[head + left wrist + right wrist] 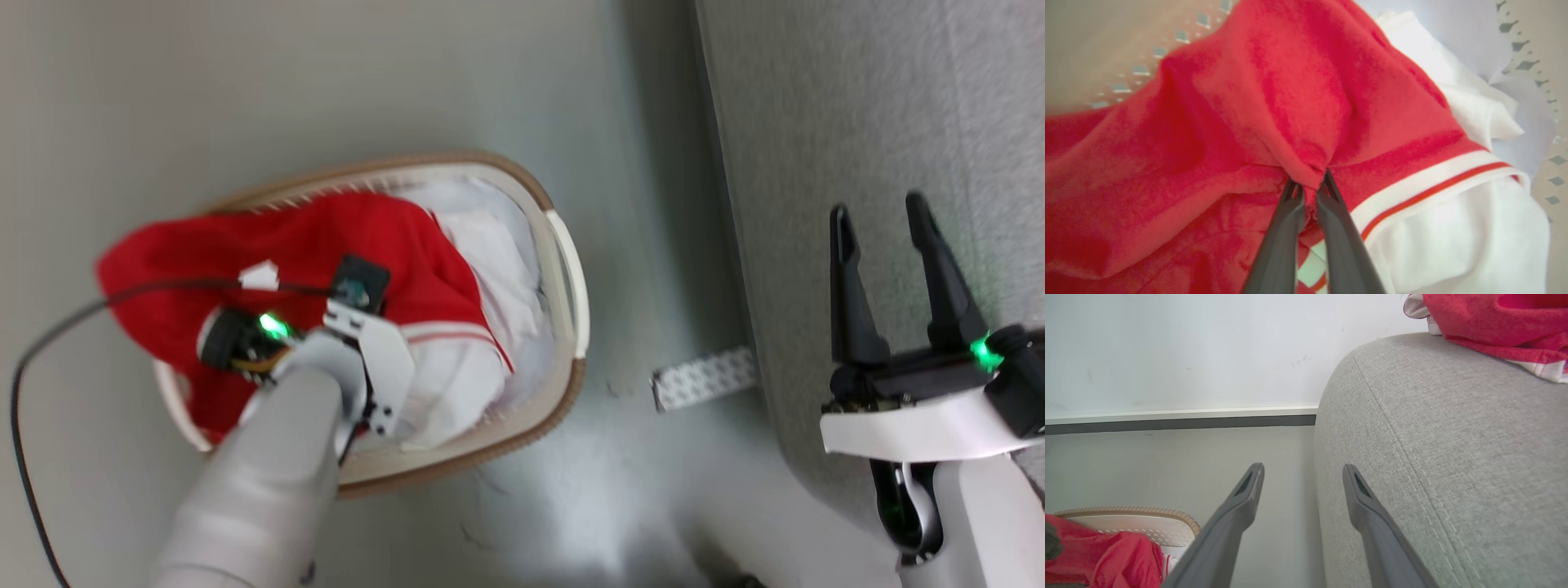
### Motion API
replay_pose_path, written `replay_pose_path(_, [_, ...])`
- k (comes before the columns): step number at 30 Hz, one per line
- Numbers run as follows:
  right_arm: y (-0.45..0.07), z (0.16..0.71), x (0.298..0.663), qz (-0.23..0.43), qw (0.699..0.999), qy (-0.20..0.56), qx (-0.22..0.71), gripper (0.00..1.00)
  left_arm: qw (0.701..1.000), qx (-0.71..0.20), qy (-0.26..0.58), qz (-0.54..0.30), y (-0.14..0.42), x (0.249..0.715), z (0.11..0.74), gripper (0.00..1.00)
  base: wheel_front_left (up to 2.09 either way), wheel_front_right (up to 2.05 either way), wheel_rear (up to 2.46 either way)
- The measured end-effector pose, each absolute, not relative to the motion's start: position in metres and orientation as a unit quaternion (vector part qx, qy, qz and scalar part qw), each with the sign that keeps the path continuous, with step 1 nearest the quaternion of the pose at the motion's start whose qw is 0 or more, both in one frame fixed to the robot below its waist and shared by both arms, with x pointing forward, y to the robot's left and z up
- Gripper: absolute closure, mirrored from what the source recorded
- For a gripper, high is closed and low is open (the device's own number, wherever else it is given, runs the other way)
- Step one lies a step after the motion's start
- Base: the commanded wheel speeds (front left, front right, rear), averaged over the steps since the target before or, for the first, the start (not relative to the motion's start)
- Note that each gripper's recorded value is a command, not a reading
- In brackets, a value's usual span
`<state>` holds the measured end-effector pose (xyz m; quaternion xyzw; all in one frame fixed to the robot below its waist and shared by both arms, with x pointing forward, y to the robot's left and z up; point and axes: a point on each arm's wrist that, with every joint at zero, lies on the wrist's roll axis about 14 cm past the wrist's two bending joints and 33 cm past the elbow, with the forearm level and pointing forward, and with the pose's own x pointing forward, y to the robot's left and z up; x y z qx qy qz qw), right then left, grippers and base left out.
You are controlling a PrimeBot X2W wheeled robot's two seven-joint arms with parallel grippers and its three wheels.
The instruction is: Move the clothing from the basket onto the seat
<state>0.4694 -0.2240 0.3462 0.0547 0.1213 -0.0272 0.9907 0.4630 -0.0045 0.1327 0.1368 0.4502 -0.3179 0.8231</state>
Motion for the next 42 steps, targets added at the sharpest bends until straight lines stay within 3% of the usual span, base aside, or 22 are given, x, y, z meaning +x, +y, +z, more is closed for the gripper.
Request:
replay_pose_path(9, [-0.225,0.374,0.445,-0.038,0.991,0.111,0.057,0.0,0.877,0.072,0.39,-0.272,0.014,0.466,0.213,1.0,0.0,0.0,0.0])
replay_pose_path(22, [-0.192,0.421,0.393,0.002,0.995,0.08,0.067,0.0,0.96,0.003,0.215,-0.179,0.058,0.462,0.378,1.0,0.0,0.0,0.0])
replay_pose_path(34, [-0.166,0.461,0.357,0.047,0.997,0.03,0.062,0.0,0.989,-0.006,0.061,-0.134,0.092,0.433,0.507,1.0,0.0,0.0,0.0])
replay_pose_path(42, [-0.156,0.472,0.343,0.063,0.996,0.013,0.058,0.0,0.992,-0.007,0.018,-0.121,0.106,0.409,0.547,1.0,0.0,0.0,0.0])
